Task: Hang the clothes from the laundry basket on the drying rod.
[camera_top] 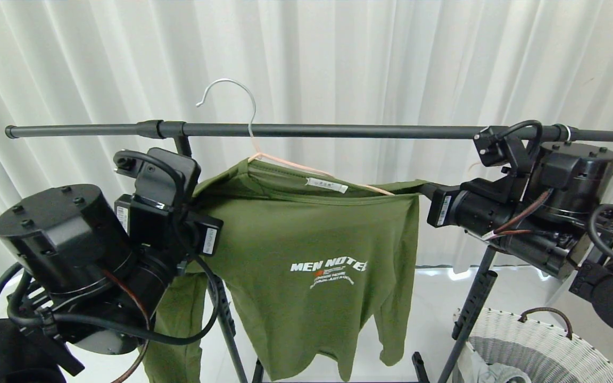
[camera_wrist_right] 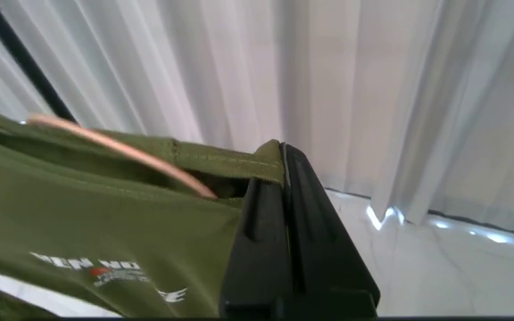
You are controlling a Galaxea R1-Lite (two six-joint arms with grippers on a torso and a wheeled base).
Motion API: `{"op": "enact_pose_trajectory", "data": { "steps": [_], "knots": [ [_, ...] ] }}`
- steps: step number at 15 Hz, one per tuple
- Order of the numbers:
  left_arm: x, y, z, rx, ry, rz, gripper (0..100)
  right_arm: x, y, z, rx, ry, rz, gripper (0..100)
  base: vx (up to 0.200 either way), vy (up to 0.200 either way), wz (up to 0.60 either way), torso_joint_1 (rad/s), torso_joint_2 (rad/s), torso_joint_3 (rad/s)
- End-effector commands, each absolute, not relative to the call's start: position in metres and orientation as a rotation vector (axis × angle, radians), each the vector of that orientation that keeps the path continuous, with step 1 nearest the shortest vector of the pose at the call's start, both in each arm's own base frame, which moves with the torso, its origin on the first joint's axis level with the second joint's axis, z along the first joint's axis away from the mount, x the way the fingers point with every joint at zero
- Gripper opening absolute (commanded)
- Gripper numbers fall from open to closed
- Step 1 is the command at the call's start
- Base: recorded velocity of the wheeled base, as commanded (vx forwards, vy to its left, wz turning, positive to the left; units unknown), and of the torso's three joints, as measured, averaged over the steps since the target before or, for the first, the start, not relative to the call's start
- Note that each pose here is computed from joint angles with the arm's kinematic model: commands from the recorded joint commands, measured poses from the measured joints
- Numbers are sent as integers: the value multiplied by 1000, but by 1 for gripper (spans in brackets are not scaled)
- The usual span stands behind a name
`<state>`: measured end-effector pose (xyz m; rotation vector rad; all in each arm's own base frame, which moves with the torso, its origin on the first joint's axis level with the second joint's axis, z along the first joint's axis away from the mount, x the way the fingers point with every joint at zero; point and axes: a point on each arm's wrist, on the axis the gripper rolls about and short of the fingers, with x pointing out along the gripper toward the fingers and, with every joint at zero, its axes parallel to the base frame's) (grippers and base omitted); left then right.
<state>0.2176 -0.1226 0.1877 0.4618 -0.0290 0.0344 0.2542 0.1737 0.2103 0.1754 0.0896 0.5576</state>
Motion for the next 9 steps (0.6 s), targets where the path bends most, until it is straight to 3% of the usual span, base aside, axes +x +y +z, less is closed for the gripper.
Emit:
{"op": "enact_pose_trajectory", "data": {
  "steps": [1, 6, 7, 9],
  "knots": [
    [217, -121, 182, 487, -10, 36, 0, 249, 172, 217, 183, 69, 575, 0, 0, 0, 0, 0, 0, 0],
    [224, -118, 188, 482, -21, 65, 0, 231, 171, 221, 179, 83, 676, 0, 0, 0, 0, 0, 0, 0],
    [225, -119, 187, 482, -19, 62, 0, 228, 170, 223, 176, 93, 681, 100, 0, 0, 0, 0, 0, 0],
    [225, -119, 187, 476, -21, 60, 0, 226, 169, 225, 179, 89, 684, 100, 0, 0, 0, 0, 0, 0]
  ]
}}
